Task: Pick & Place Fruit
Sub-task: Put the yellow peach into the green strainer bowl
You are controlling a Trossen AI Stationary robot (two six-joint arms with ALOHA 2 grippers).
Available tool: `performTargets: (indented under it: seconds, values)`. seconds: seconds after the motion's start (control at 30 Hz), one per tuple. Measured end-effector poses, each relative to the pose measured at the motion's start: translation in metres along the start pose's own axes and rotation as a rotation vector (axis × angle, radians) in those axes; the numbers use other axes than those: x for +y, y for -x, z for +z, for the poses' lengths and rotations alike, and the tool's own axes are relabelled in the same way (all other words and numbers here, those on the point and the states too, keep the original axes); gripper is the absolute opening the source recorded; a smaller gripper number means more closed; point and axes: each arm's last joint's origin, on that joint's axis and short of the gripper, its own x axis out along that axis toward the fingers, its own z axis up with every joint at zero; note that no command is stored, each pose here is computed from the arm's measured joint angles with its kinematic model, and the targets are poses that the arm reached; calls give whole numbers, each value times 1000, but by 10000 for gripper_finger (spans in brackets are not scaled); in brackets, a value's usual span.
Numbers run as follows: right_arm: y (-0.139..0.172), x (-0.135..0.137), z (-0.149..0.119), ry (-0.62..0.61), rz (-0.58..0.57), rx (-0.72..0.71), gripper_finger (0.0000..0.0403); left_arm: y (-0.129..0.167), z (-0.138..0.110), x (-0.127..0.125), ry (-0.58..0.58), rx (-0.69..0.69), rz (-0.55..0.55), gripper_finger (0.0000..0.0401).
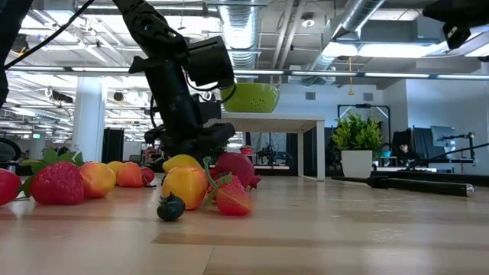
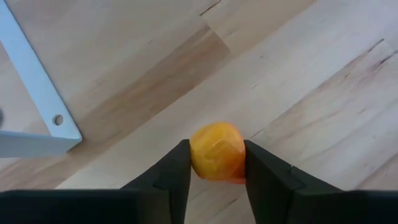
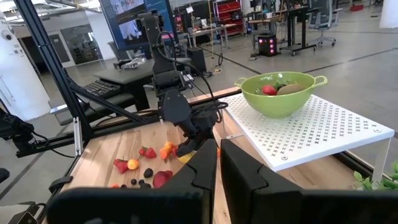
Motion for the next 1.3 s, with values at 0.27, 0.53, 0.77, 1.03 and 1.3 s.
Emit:
performTargets:
  seconds: [0.27, 0.53, 0.77, 1.03, 1.3]
  values:
    - [0, 0, 0, 0, 0, 0, 17, 0, 0, -1, -19, 7, -21, 126]
    - [0, 0, 0, 0, 0, 0, 17, 17, 6, -7, -42, -20, -127, 125]
    - [0, 0, 0, 0, 0, 0, 17, 77, 31, -8, -57, -228, -319, 122]
    - [0, 0, 0, -1, 0, -1, 17, 163, 71, 16, -93, -648, -521, 126]
    - [0, 0, 0, 0, -1, -1, 17, 207, 102, 55, -85, -982, -498, 123]
